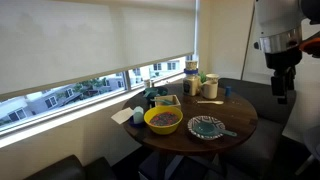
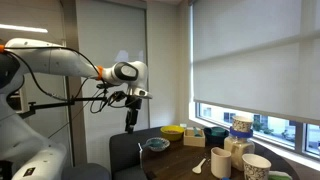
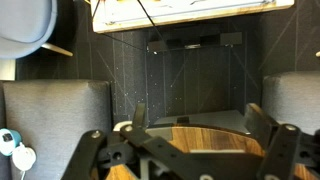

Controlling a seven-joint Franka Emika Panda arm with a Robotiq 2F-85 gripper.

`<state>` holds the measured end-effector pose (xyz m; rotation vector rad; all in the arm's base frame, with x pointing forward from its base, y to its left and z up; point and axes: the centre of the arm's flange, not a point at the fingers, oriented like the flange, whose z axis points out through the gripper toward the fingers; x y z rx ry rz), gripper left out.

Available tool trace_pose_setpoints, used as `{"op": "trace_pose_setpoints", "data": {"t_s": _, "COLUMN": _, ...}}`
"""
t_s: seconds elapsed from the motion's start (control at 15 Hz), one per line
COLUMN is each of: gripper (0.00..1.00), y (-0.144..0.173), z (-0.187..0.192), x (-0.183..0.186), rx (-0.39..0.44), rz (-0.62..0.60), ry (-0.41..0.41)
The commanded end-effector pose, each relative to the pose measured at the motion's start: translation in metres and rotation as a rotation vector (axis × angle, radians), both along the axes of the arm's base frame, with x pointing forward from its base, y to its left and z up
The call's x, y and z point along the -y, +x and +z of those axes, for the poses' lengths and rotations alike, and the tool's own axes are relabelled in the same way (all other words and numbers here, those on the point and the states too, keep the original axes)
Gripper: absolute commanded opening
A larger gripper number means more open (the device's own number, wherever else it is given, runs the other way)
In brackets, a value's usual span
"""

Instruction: Put the blue block inside the white mug

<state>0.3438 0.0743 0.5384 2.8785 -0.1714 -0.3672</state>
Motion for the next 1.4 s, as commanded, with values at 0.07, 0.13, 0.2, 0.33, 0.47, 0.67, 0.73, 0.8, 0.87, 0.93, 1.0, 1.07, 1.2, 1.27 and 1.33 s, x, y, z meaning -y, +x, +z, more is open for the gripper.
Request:
{"op": "trace_pose_setpoints", "data": {"t_s": 0.07, "gripper": 1.0, "y": 0.0, "z": 0.0, "x": 0.0, "rx": 0.0, "rz": 0.0, "ry": 0.0}}
{"op": "trace_pose_setpoints", "data": {"t_s": 0.13, "gripper": 1.0, "y": 0.0, "z": 0.0, "x": 0.0, "rx": 0.0, "rz": 0.0, "ry": 0.0}}
{"op": "trace_pose_setpoints", "data": {"t_s": 0.2, "gripper": 1.0, "y": 0.0, "z": 0.0, "x": 0.0, "rx": 0.0, "rz": 0.0, "ry": 0.0}}
{"op": "trace_pose_setpoints", "data": {"t_s": 0.33, "gripper": 1.0, "y": 0.011, "z": 0.004, "x": 0.012, "rx": 0.123, "rz": 0.018, "ry": 0.02}}
{"op": "trace_pose_setpoints", "data": {"t_s": 0.47, "gripper": 1.0, "y": 0.032, "z": 0.015, "x": 0.034, "rx": 0.228, "rz": -0.016, "ry": 0.086}}
{"op": "trace_pose_setpoints", "data": {"t_s": 0.67, "gripper": 1.0, "y": 0.056, "z": 0.032, "x": 0.089, "rx": 0.409, "rz": -0.1, "ry": 0.109}}
{"op": "trace_pose_setpoints", "data": {"t_s": 0.73, "gripper": 1.0, "y": 0.064, "z": 0.036, "x": 0.114, "rx": 0.459, "rz": -0.151, "ry": 0.126}}
{"op": "trace_pose_setpoints", "data": {"t_s": 0.8, "gripper": 1.0, "y": 0.068, "z": 0.039, "x": 0.133, "rx": 0.504, "rz": -0.204, "ry": 0.143}}
{"op": "trace_pose_setpoints", "data": {"t_s": 0.87, "gripper": 1.0, "y": 0.073, "z": 0.04, "x": 0.158, "rx": 0.502, "rz": -0.266, "ry": 0.15}}
{"op": "trace_pose_setpoints", "data": {"t_s": 0.93, "gripper": 1.0, "y": 0.075, "z": 0.04, "x": 0.179, "rx": 0.48, "rz": -0.289, "ry": 0.164}}
{"op": "trace_pose_setpoints", "data": {"t_s": 1.0, "gripper": 1.0, "y": 0.08, "z": 0.032, "x": 0.201, "rx": 0.422, "rz": -0.273, "ry": 0.155}}
{"op": "trace_pose_setpoints", "data": {"t_s": 1.07, "gripper": 1.0, "y": 0.08, "z": 0.031, "x": 0.217, "rx": 0.379, "rz": -0.276, "ry": 0.143}}
{"op": "trace_pose_setpoints", "data": {"t_s": 1.2, "gripper": 1.0, "y": 0.085, "z": 0.028, "x": 0.253, "rx": 0.305, "rz": -0.281, "ry": 0.117}}
{"op": "trace_pose_setpoints", "data": {"t_s": 1.27, "gripper": 1.0, "y": 0.092, "z": 0.029, "x": 0.271, "rx": 0.281, "rz": -0.291, "ry": 0.11}}
{"op": "trace_pose_setpoints", "data": {"t_s": 1.33, "gripper": 1.0, "y": 0.096, "z": 0.028, "x": 0.283, "rx": 0.259, "rz": -0.299, "ry": 0.118}}
